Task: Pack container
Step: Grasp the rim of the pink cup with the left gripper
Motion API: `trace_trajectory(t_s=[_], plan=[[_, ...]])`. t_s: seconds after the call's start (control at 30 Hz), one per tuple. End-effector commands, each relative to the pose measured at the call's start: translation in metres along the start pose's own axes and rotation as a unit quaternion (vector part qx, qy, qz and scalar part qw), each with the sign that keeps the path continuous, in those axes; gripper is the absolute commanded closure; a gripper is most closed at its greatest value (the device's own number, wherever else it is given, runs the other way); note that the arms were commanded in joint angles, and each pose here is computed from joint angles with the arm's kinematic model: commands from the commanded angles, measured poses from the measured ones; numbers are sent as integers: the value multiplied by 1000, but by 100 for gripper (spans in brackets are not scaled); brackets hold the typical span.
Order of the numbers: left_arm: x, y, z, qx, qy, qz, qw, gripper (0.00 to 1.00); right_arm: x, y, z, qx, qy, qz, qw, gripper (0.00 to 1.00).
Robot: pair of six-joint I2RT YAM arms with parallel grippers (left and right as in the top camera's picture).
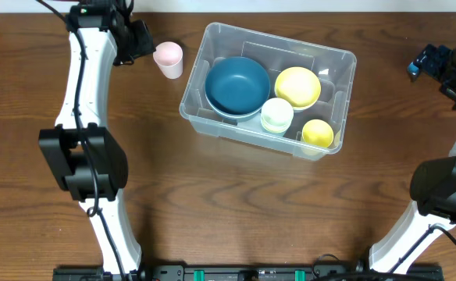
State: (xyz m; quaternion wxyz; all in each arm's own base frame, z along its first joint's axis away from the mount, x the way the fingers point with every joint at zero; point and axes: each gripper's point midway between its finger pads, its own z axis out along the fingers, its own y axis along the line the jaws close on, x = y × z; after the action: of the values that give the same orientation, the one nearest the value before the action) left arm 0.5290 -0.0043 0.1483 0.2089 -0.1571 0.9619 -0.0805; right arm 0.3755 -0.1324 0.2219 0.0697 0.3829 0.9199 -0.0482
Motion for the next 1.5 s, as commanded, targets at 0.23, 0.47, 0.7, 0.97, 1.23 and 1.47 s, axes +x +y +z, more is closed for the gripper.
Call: trace_trajectory(t_s=[0.23, 0.47, 0.7, 0.97, 1.23, 1.47], plan=[[22, 6, 57, -2, 55, -5, 998, 41, -1, -3, 2, 8, 0, 6, 1000, 1], [30, 9, 81, -3, 73, -7, 997, 41, -1, -3, 2, 8, 0, 6, 1000, 1], [25, 8, 85, 1, 63, -6, 998, 41, -1, -3, 3, 8, 0, 6, 1000, 1], [28, 9, 90, -1, 68, -6, 998, 59, -1, -3, 3, 8, 0, 6, 1000, 1], [30, 10, 93, -1, 70, -6, 998, 59, -1, -3, 3, 8, 0, 6, 1000, 1], [32, 3, 95, 4, 69, 0, 998, 58, -1, -3, 2, 8, 0, 6, 1000, 1]])
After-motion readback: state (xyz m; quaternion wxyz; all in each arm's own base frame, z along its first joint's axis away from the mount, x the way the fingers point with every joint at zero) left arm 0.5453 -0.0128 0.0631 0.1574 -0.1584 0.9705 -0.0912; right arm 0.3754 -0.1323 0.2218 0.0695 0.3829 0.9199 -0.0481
